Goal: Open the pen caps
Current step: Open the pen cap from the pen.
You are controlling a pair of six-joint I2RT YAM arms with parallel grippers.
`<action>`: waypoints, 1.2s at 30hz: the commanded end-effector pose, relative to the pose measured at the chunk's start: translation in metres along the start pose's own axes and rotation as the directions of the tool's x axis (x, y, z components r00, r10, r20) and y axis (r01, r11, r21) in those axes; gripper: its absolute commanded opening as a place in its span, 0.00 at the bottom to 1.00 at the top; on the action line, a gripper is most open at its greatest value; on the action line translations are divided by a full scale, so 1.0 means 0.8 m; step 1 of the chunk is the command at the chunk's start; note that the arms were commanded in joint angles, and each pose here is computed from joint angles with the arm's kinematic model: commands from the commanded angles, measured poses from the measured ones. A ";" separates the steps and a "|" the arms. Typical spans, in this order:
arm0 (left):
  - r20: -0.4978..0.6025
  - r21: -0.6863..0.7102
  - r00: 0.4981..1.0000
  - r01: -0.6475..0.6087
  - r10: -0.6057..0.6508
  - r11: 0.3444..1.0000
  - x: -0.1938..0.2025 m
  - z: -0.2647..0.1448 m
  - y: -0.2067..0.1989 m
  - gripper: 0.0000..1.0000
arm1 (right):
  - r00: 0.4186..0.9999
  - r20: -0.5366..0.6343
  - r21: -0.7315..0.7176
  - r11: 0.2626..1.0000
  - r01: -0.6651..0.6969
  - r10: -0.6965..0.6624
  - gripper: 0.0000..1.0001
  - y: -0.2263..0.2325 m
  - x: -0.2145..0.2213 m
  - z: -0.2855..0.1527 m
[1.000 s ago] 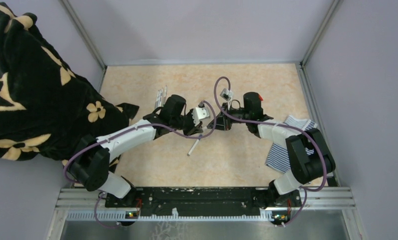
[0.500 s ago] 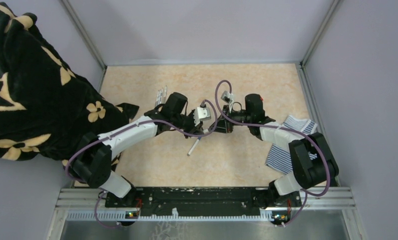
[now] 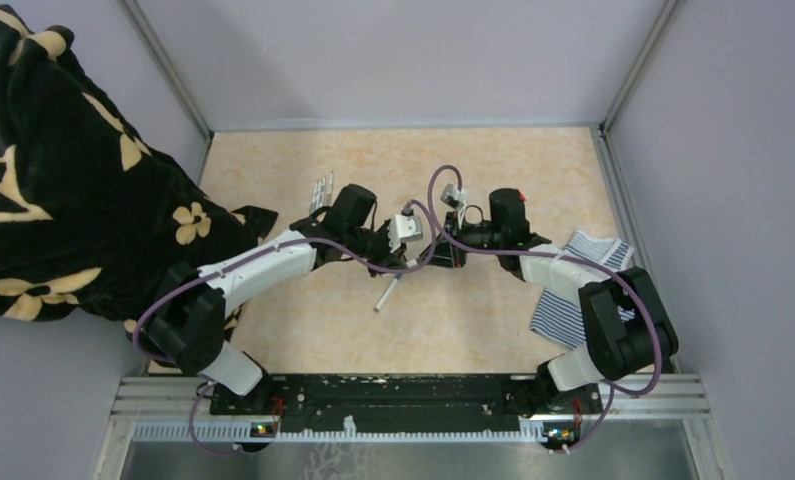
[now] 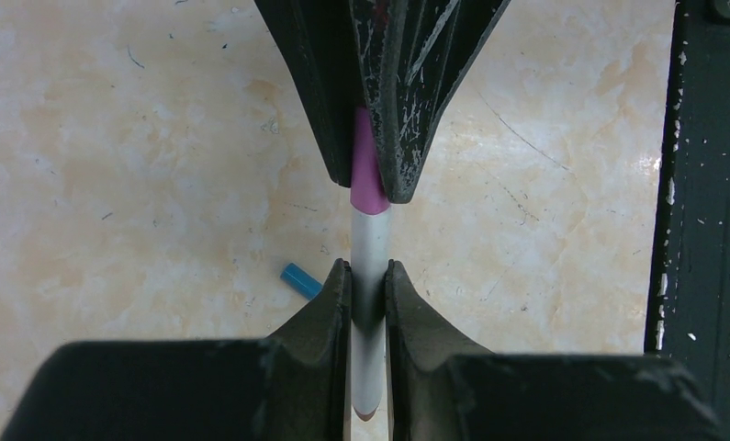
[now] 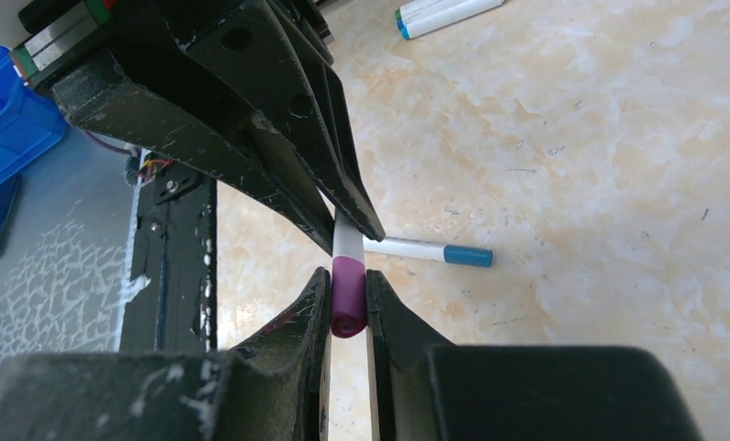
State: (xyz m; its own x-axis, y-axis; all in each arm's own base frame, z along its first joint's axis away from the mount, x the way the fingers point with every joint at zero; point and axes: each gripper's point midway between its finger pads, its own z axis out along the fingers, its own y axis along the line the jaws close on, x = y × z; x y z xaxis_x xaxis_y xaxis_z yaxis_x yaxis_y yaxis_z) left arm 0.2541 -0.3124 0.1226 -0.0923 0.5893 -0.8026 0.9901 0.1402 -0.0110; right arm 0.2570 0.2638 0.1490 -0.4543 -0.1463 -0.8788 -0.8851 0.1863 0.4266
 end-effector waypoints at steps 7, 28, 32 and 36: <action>-0.245 -0.048 0.967 0.051 -0.061 0.998 0.071 -0.019 0.007 0.00 | 0.984 0.079 -0.032 0.987 0.160 -0.157 0.00 0.016 -0.048 -0.018; -0.254 -0.188 0.967 -0.027 -0.022 0.982 0.086 -0.040 0.022 0.00 | 0.990 0.088 -0.034 0.993 0.116 -0.112 0.00 0.015 -0.050 -0.017; -0.249 -0.184 0.968 -0.020 -0.027 0.983 0.085 -0.038 0.021 0.00 | 0.988 0.091 -0.040 0.991 0.126 -0.122 0.00 0.018 -0.052 -0.018; -0.239 -0.141 0.971 -0.006 -0.028 0.990 0.085 -0.035 0.011 0.00 | 0.984 0.096 -0.042 0.987 0.155 -0.150 0.00 0.020 -0.052 -0.021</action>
State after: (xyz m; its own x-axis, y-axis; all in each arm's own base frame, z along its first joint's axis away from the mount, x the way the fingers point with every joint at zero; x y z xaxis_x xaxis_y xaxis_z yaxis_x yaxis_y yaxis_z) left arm 0.2605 -0.3037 0.1385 0.0278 0.5967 -0.8020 0.9777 0.1508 0.1461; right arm 0.2593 0.2651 0.1601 -0.4185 -0.1236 -0.8998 -0.9024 0.1684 0.3966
